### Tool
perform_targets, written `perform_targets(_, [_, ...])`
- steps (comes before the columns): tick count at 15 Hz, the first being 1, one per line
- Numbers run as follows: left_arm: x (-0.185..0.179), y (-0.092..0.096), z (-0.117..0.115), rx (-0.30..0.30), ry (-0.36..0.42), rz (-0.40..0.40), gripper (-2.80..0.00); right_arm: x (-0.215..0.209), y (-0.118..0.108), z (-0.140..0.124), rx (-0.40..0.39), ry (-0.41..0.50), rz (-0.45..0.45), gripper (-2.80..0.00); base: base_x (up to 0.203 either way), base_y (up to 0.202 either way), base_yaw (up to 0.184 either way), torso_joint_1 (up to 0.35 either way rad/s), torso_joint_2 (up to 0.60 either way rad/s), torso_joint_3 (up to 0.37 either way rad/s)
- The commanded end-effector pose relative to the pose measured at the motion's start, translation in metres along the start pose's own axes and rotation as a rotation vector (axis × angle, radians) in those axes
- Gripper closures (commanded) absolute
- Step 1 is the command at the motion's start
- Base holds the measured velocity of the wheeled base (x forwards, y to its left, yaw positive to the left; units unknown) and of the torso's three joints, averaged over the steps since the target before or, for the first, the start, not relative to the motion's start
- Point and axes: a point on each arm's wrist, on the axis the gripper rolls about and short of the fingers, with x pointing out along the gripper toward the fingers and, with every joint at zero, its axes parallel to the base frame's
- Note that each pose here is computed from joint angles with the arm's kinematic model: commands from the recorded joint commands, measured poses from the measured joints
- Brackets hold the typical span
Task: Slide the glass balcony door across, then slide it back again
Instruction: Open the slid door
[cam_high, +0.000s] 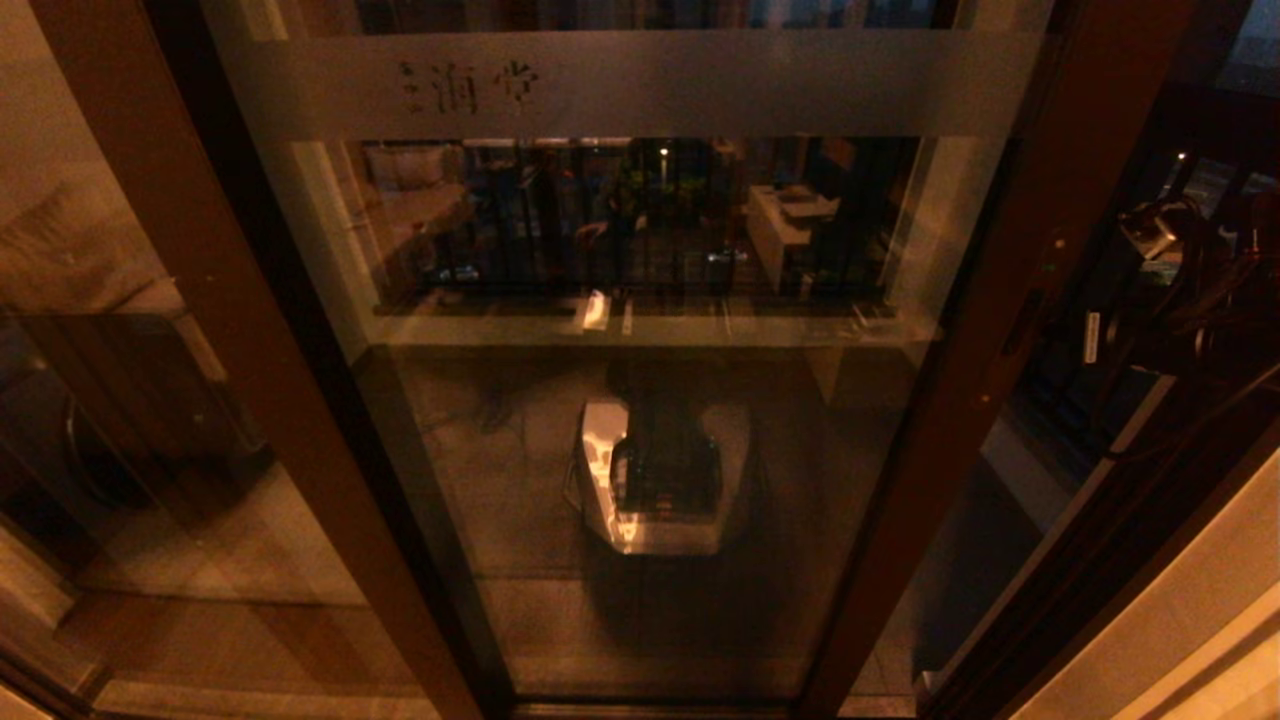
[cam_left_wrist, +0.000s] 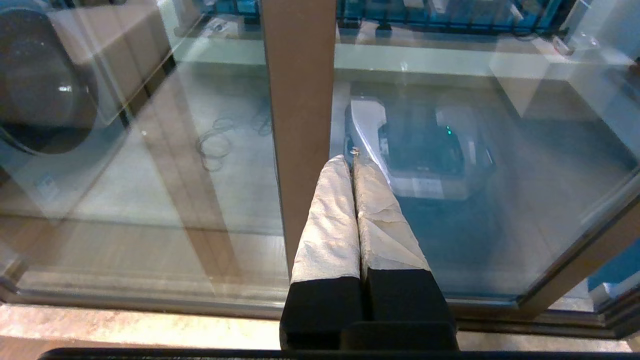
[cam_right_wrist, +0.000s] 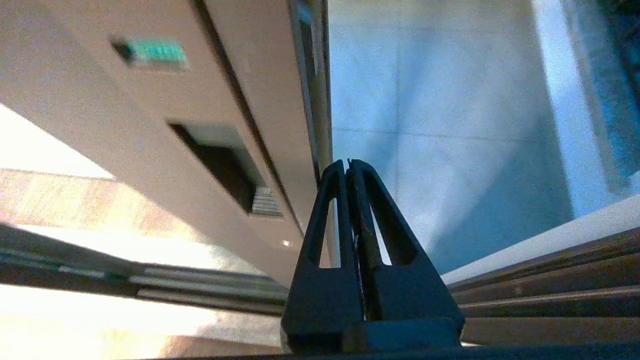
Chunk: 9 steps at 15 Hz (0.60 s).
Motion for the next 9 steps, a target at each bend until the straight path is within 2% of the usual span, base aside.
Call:
perform_targets(1, [0.000,0.000,0.000,0.000,-0.001,0.000,0.00,0.000,0.004,-0.001,-0.004,0.004,0.009,0.00,0.000,0.000,0.000,0.000,0.00,0.000])
perform_targets(9, [0.000,0.000,0.000,0.000,-0.002,0.001,0.00,0.001,0.025,0.002,0.003,-0.027,0.031,0.00,0.000,0.000,0.000,0.000,0.00,0.000])
